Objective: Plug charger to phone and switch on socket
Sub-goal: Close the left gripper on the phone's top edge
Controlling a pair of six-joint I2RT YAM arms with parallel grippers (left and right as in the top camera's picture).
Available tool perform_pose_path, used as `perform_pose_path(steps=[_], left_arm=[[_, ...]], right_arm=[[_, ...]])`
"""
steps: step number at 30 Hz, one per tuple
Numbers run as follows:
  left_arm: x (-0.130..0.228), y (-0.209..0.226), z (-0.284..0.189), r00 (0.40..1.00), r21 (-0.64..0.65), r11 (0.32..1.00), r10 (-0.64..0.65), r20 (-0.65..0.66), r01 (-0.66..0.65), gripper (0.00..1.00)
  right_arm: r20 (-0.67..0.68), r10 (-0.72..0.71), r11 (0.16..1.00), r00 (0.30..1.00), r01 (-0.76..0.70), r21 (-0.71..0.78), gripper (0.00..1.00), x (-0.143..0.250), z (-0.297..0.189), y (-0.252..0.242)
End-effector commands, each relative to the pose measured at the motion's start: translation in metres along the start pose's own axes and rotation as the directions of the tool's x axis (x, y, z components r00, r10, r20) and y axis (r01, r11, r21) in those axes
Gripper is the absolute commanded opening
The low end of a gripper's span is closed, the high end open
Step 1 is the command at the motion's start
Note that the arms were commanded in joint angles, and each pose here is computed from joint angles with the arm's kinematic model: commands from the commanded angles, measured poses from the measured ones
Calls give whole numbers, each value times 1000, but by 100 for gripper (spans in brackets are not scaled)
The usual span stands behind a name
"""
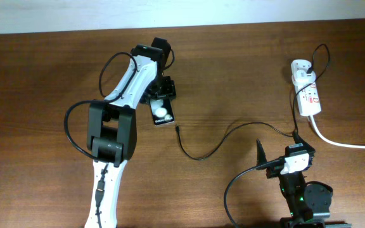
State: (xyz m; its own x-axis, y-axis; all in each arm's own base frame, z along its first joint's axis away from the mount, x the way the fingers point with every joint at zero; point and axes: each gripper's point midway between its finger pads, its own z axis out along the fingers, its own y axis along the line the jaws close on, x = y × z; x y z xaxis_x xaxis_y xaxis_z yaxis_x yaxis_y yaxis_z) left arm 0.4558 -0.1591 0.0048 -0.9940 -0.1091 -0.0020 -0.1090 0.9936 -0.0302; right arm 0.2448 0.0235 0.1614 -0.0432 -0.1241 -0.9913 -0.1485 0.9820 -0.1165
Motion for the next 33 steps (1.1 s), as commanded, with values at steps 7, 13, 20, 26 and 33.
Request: perform_pose_path(steps=[7,13,20,26,33], left_arm=[[-10,-5,-11,995,11,995,95,28,-95,73],[-16,-9,-46,994,19,995,95,55,-96,73],[-13,-7,-46,995,15,995,95,43,-96,72],[-9,-15,-46,995,63,993,96,24,-97,72],[3,-36,-50,986,220,963,166,-24,-157,73]], right_arm=[[-5,11,1000,1000,-11,-4,99,2,0,1],[-5,11,1000,1000,-11,-4,99,2,0,1],[-5,11,1000,1000,-11,-4,99,2,0,1],[-5,11,1000,1000,-11,-4,99,2,0,1],[-5,11,1000,1000,-11,-4,99,2,0,1]])
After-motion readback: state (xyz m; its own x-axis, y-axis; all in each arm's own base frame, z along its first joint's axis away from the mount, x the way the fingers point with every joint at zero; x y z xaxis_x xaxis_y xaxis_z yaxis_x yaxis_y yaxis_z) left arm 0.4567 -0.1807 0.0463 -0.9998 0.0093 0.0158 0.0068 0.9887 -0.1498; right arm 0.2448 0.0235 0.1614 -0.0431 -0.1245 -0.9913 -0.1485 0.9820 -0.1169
